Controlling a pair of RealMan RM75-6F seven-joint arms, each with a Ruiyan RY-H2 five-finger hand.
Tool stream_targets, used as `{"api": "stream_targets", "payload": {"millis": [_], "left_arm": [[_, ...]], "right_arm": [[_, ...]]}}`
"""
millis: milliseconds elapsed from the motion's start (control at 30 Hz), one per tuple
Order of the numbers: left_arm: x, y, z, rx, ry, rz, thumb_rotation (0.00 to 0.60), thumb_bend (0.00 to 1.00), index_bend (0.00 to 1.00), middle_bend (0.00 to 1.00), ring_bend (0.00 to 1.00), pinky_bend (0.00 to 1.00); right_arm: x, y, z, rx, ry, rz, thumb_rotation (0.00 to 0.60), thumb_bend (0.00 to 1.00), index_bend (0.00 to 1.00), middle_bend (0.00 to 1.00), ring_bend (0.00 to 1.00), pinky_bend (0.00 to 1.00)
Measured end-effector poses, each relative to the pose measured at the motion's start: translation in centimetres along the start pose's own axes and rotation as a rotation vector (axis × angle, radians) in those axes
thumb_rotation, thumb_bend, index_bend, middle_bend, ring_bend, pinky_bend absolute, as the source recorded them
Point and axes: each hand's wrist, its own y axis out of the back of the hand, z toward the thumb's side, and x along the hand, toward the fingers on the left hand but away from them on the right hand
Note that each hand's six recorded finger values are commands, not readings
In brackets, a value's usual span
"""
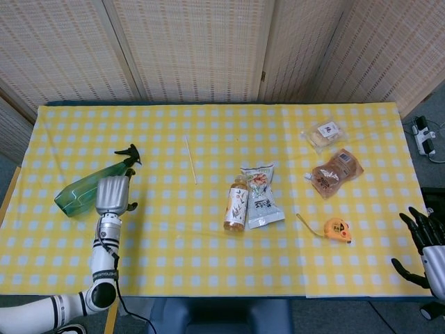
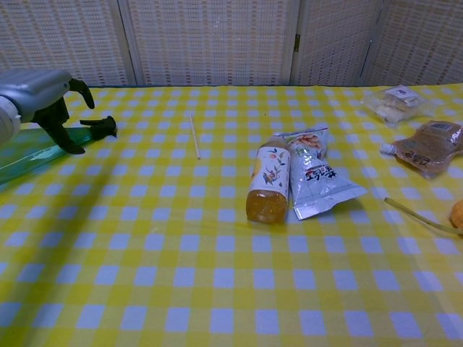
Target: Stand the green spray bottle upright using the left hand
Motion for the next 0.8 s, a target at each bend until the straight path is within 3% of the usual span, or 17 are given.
{"api": "stream_targets", "payload": {"millis": [167,500,700,800], "left_arm": [[3.4,0.5,0.6,0.024,0.073,-0.033,0.600,0.17,0.31,1.00,1.00,1.00],[7.4,0.2,0.2,0.066,0.203,-0.120,0.600,0.18,0.34,1.00,1.00,1.00],[9.0,-0.2,-0.4,0.096,0.243,-0.125,0.600,0.31,0.37,1.00,1.00,1.00],[9.8,-0.6,-0.8,0.102,0.262,-0.134,0.600,0.32,0.38,1.00,1.00,1.00]], "right_arm": [[-0.4,0.2,-0.7,-0.008,-0.027,0.001,0.600,0.30,0.00,0.00,0.00,0.00],[-1.0,0.5,-1.6,-0.021,-0.055,0.001,0.600,0.30,0.00,0.00,0.00,0.00],[-0.9,0.7,-1.6,-0.024,-0.057,-0.004,0.600,0.31,0.00,0.00,0.00,0.00],[-0.9,0.8,-1.8,-0.024,-0.063,-0.009,0.600,0.31,0.00,0.00,0.00,0.00]]}}
